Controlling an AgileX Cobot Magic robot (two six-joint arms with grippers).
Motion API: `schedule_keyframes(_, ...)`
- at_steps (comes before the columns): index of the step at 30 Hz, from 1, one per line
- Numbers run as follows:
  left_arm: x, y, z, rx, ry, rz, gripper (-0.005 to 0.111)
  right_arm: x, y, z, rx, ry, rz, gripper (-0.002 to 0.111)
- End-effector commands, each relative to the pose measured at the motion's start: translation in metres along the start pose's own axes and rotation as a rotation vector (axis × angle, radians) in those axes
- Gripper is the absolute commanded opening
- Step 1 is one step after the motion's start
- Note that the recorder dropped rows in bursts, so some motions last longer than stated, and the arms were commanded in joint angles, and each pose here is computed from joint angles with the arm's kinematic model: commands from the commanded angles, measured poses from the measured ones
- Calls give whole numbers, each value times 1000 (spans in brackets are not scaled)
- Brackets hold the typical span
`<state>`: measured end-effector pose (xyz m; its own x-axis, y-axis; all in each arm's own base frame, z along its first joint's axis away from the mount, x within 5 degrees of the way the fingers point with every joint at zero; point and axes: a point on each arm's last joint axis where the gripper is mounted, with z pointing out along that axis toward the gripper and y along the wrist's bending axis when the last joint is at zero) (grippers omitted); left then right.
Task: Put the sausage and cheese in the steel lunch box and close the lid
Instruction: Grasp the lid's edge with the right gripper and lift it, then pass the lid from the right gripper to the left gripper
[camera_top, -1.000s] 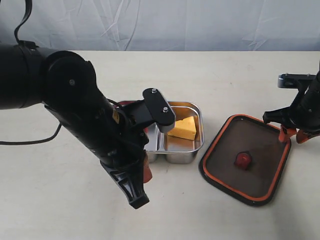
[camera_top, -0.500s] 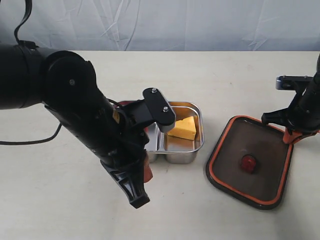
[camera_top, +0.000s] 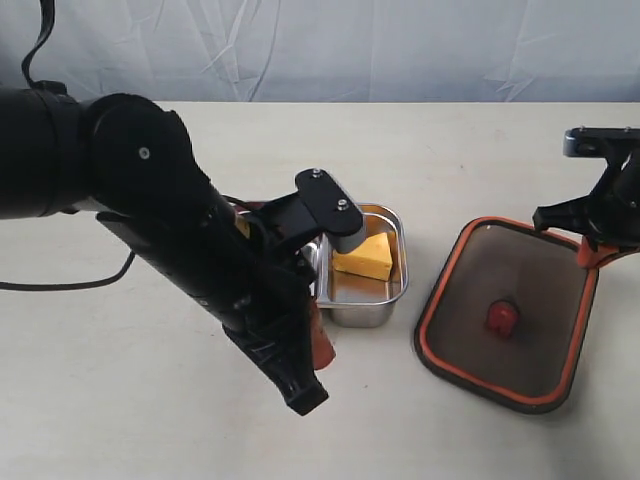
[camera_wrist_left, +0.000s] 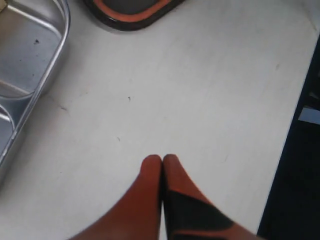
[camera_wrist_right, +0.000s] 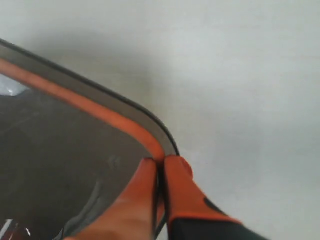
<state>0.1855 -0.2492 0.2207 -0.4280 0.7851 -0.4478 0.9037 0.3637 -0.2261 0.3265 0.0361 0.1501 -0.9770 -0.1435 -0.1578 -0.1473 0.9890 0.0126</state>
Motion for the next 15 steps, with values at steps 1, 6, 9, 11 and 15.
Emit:
schedule_keyframes(1, -1, -4, -2, 27, -21, -18, 14, 0, 4, -21, -53, -56, -13, -1)
schedule_keyframes(6, -2, -8, -3, 70, -33, -62, 49, 4, 5, -42, -56, -83, -42, -1)
schedule_keyframes(9, -5, -5, -5, 90, -70, -119, 58, 9, 6, -69, -52, -146, -71, -1)
schedule_keyframes(11, -8, 2, -11, 143, -128, -181, 57, 13, 10, -87, -79, -190, -89, -1)
schedule_keyframes(15, -11, 19, -33, 313, -273, -280, 57, 25, 18, -107, -152, -285, -130, -1)
